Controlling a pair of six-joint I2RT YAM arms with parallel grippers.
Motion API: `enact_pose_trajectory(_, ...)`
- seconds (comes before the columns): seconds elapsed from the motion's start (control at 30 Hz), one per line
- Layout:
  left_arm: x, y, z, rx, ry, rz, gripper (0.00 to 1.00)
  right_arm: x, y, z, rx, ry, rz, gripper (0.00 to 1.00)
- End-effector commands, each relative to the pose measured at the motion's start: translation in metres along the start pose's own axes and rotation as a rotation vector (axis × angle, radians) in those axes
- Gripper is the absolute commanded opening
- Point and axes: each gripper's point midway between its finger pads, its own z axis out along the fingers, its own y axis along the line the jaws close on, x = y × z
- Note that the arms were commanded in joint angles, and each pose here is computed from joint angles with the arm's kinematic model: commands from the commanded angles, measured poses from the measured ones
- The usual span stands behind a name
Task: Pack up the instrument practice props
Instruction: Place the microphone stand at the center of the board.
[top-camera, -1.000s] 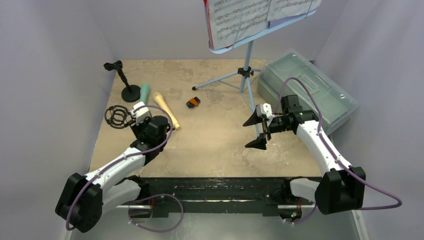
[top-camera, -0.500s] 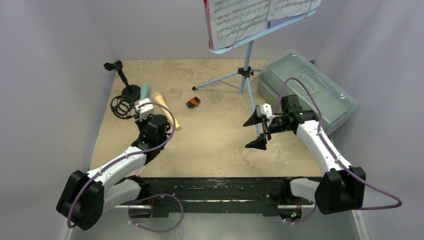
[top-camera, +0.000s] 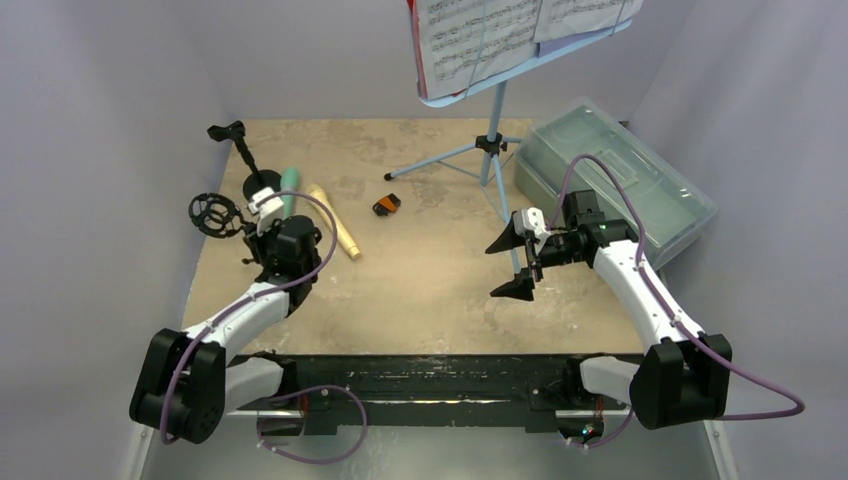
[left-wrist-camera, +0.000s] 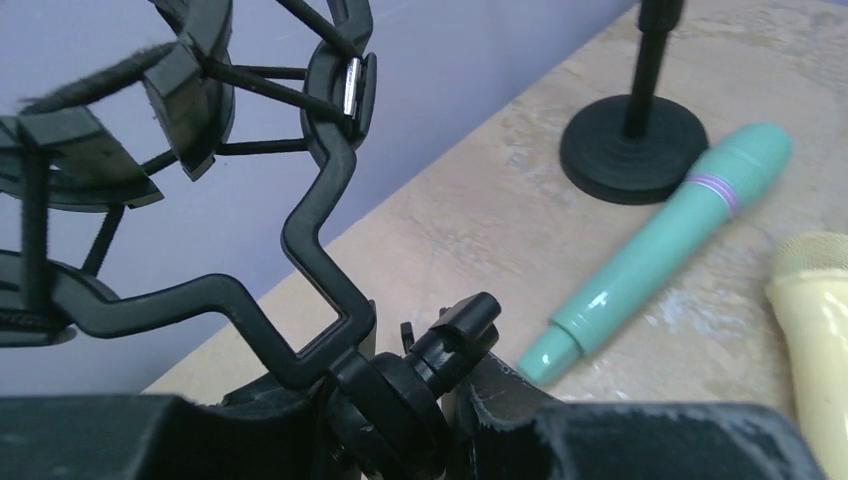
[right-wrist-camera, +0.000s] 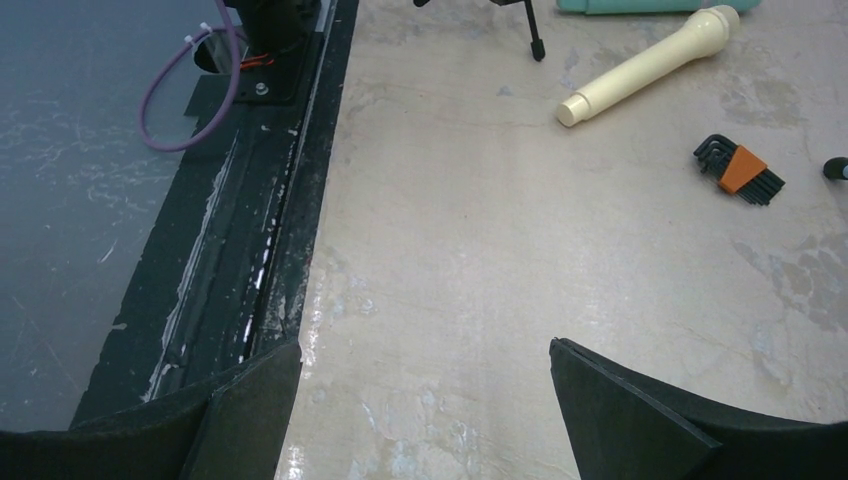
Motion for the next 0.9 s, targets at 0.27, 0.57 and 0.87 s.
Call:
enact_pose_trajectory(0.27,0.008,0.020,0.018,-0.126,0.071,-0.213,0.69,-0.024,0.002,-0.005,0.003,-0.038,-0.085,0.98)
enact_pose_trajectory(0.57,0.003,-0.001,-0.011,0.115,0.204,-0.282,1.00,-0.022,0.000,-0.005,0.007,-0.029,-0.088,0.98)
enact_pose_trajectory(0.87,-0.005,-0.012,-0.065,0.406,0.295,-0.356,1.00,-0.019,-0.003,-0.006,0.017,-0.015,-0.088,0.98)
